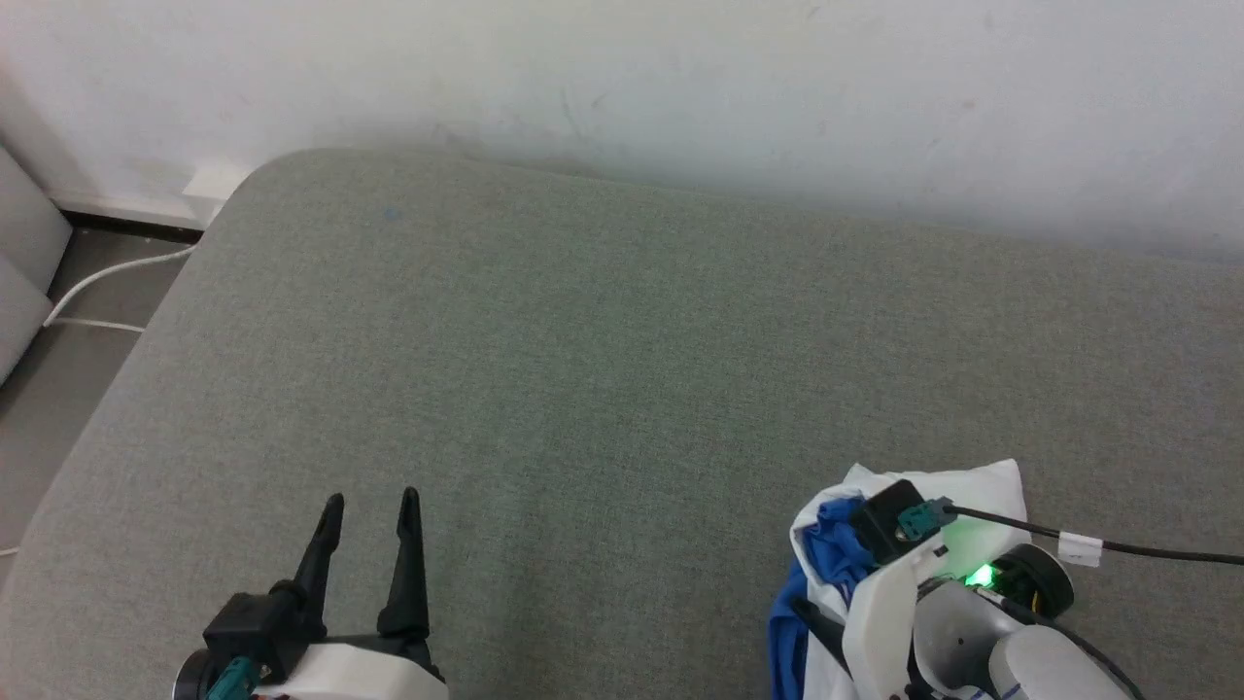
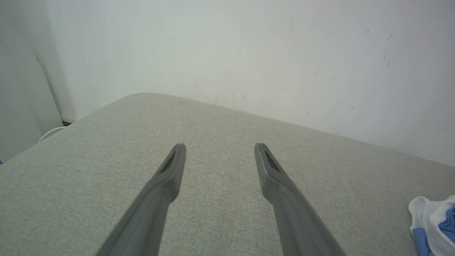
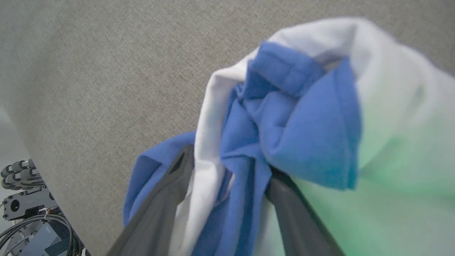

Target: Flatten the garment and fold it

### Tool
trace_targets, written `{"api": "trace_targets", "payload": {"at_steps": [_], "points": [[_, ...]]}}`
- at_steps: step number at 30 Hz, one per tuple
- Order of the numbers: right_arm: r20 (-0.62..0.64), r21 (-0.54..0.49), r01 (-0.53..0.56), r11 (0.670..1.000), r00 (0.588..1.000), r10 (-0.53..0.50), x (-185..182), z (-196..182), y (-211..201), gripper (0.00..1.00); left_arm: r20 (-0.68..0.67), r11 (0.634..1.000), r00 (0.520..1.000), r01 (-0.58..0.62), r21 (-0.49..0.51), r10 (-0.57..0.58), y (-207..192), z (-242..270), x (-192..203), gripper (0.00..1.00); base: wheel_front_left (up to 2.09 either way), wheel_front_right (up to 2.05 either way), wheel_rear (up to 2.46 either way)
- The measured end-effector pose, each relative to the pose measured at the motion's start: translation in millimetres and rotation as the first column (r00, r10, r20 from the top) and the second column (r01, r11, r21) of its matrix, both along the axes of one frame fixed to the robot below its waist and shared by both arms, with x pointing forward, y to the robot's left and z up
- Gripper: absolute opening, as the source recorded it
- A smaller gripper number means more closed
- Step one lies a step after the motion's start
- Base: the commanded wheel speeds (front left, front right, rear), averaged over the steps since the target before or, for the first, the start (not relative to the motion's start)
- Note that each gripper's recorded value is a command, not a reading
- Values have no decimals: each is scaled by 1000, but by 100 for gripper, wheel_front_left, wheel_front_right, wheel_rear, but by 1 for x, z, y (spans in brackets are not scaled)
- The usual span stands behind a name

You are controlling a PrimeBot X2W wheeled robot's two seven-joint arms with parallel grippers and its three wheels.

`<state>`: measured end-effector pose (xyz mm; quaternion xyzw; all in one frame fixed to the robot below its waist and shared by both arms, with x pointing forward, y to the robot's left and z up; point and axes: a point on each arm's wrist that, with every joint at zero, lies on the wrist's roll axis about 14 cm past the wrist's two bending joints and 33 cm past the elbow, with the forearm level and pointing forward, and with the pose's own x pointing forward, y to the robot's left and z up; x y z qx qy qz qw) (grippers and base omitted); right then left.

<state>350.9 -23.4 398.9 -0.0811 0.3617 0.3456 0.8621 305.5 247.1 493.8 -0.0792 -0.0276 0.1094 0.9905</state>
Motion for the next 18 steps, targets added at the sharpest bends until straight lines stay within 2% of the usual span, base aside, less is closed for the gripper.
{"api": "trace_targets", "payload": {"at_steps": [11,18], "points": [[16,29,-89,996,996,89,-2,-4,21,100,-16,1000,1000,6,-9,-6,-3,-5,5,100,0,0,0],[123,95,-102,990,988,90,1,30,20,100,13,1000,1000,25,-7,-25,-7,3,9,100,0,0,0]]}}
